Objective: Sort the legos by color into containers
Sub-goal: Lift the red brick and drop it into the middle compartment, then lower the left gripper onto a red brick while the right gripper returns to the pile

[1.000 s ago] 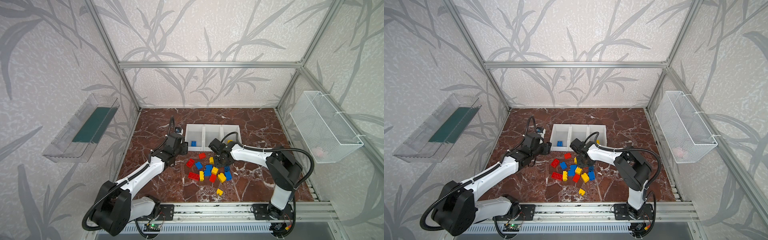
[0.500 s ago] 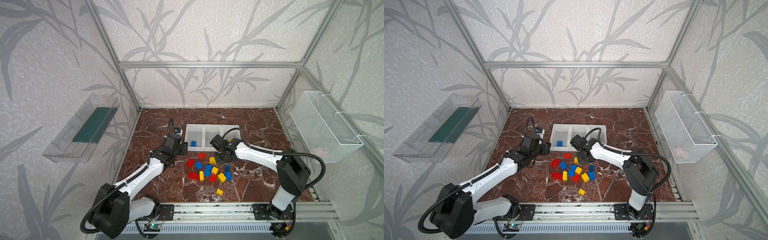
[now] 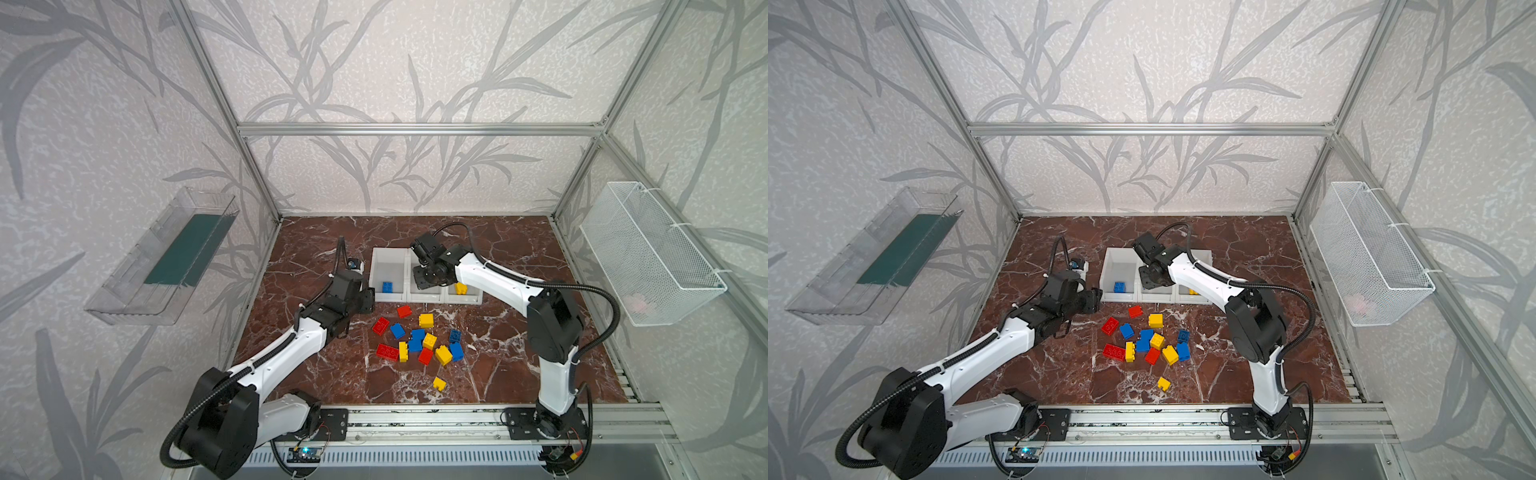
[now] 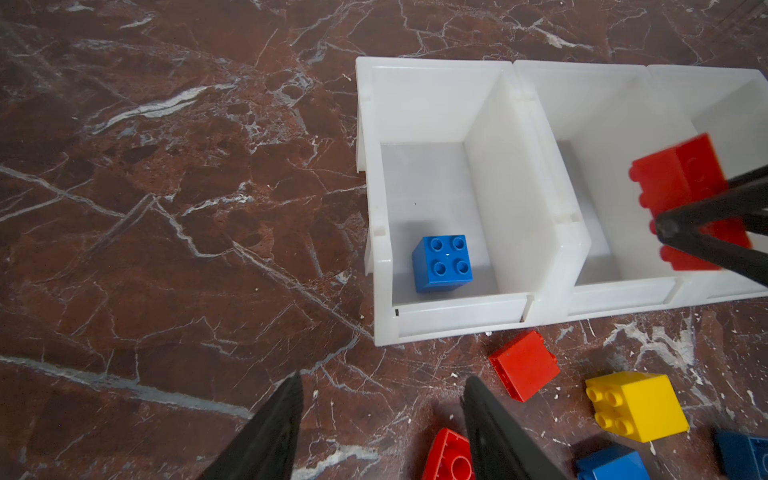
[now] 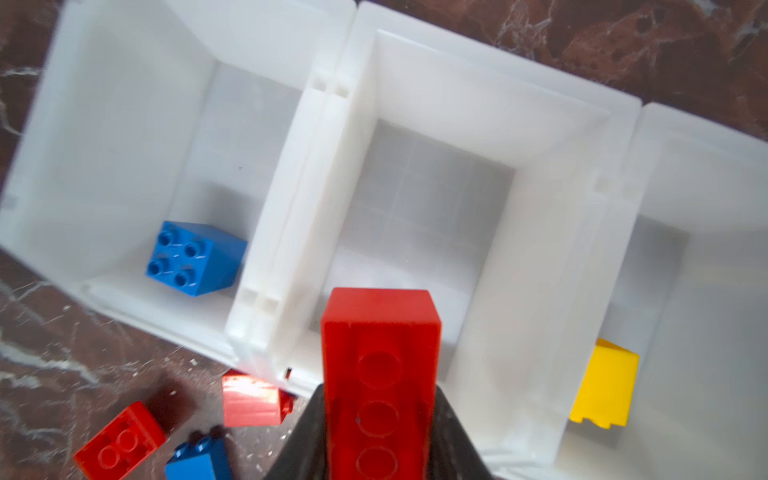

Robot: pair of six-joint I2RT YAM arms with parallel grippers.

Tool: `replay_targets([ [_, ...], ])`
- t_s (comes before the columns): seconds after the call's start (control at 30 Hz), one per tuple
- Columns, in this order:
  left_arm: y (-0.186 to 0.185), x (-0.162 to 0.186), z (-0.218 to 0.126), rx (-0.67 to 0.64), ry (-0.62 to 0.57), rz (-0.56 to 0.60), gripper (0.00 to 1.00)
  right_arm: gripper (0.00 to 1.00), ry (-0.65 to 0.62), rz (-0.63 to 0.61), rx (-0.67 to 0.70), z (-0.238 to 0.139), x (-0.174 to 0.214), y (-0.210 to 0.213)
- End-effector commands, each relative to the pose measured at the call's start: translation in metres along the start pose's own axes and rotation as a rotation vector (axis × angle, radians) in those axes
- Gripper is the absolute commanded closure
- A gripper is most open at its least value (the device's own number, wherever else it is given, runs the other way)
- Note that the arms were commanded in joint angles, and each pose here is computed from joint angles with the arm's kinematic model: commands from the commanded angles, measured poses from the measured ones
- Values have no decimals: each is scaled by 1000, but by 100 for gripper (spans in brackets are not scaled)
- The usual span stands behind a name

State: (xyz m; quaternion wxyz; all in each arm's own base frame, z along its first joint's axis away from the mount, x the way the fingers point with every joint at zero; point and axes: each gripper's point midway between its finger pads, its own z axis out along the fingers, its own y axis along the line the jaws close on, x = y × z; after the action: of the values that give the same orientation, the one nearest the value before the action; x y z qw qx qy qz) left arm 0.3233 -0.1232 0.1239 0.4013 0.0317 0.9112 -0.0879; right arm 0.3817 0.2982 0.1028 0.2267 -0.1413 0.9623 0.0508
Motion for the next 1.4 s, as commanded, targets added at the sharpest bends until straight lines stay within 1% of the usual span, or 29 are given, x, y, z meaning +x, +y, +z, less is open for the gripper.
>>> replay_targets([
  [0.0,2,5,-4,4,9,-26,36,68,15,-25,2,-2,0,2],
  [0.07,2,6,-6,3,9,-26,36,65,17,-23,6,-2,1,1],
  [0.1,2,7,-6,3,10,-26,36,61,18,-22,8,-3,2,0],
  [0.17,1,6,-6,7,5,-29,36,46,12,-22,12,-5,2,-1],
  [0.2,1,6,-6,8,5,-29,36,40,6,-21,12,-7,1,-1],
  [0.23,1,6,-6,11,5,-28,36,36,2,-18,12,-9,0,-2],
  [0.3,0,7,-5,14,11,-29,36,32,-8,-16,8,-13,-1,-2],
  [0.4,-5,8,-4,41,12,-9,36,31,-19,-13,-1,-18,-2,-2],
  [0.57,-8,12,-2,62,30,-10,36,30,-37,-10,-40,-31,-3,3],
  [0.8,-6,21,4,49,67,-31,36,30,-80,-21,-101,-58,4,6],
  [0.93,-7,39,10,52,154,-38,36,30,-47,-20,-120,-68,28,4],
  [0.97,-8,45,13,51,164,-37,37,30,-59,-23,-128,-76,33,4],
  [1.03,-7,54,17,34,173,-36,37,30,-48,-21,-131,-76,50,1],
  [1.13,-16,57,14,38,188,-54,37,30,-5,1,-154,-78,72,-3],
  [1.23,-27,58,12,48,165,-26,37,30,10,4,-156,-82,85,-6],
  [1.37,-35,64,9,54,210,32,37,30,3,34,-132,-84,96,-14],
])
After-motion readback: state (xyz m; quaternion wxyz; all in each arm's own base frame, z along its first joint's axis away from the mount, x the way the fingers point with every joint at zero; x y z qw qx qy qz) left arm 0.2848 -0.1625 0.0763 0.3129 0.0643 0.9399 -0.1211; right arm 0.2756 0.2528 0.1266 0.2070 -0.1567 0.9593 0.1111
